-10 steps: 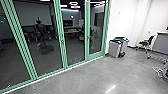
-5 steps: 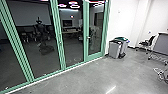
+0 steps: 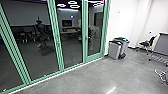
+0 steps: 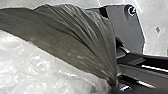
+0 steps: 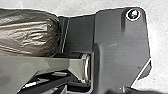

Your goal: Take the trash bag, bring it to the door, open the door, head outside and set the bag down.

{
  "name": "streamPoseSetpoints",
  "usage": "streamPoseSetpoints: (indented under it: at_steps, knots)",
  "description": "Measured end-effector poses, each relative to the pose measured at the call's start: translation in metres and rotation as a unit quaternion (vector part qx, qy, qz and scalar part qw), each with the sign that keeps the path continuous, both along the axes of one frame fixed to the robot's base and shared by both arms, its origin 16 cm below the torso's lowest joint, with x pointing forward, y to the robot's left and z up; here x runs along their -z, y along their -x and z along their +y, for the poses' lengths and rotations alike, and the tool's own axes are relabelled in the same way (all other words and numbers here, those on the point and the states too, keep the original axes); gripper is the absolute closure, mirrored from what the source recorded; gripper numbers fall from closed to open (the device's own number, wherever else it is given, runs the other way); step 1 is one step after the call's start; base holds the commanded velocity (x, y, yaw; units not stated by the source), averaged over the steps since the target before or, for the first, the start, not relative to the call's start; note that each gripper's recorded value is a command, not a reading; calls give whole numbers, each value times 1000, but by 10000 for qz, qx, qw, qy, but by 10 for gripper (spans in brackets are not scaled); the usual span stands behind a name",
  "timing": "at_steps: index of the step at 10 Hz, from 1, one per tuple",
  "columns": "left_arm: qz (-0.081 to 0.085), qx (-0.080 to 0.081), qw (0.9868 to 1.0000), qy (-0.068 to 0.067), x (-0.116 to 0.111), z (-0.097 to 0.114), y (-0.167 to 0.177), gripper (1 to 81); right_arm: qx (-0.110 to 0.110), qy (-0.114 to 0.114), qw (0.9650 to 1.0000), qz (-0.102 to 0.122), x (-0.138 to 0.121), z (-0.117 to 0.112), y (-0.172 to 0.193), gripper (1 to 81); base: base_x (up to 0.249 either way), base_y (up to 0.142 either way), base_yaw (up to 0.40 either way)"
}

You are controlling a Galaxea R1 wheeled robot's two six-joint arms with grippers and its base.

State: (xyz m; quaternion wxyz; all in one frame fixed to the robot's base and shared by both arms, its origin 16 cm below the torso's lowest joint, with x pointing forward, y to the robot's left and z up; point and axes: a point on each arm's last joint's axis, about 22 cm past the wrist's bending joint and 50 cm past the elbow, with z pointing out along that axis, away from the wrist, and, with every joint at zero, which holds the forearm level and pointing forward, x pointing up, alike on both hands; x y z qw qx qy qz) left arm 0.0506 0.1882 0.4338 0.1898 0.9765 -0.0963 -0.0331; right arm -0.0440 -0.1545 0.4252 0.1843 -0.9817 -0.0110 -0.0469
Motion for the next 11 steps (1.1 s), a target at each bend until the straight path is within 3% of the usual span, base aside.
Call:
streamPoseSetpoints:
  at_steps: [5, 11]
  knots:
    - [-6, -1, 10000, 2, 0, 0, -1, 811, 0, 0, 10000, 0, 0, 0, 0, 10, 128, -65, 0]
    - [-13, -3, 10000, 1, 0, 0, -1, 811, 0, 3, 10000, 16, 0, 1, 2, 10, 125, 0, 0]
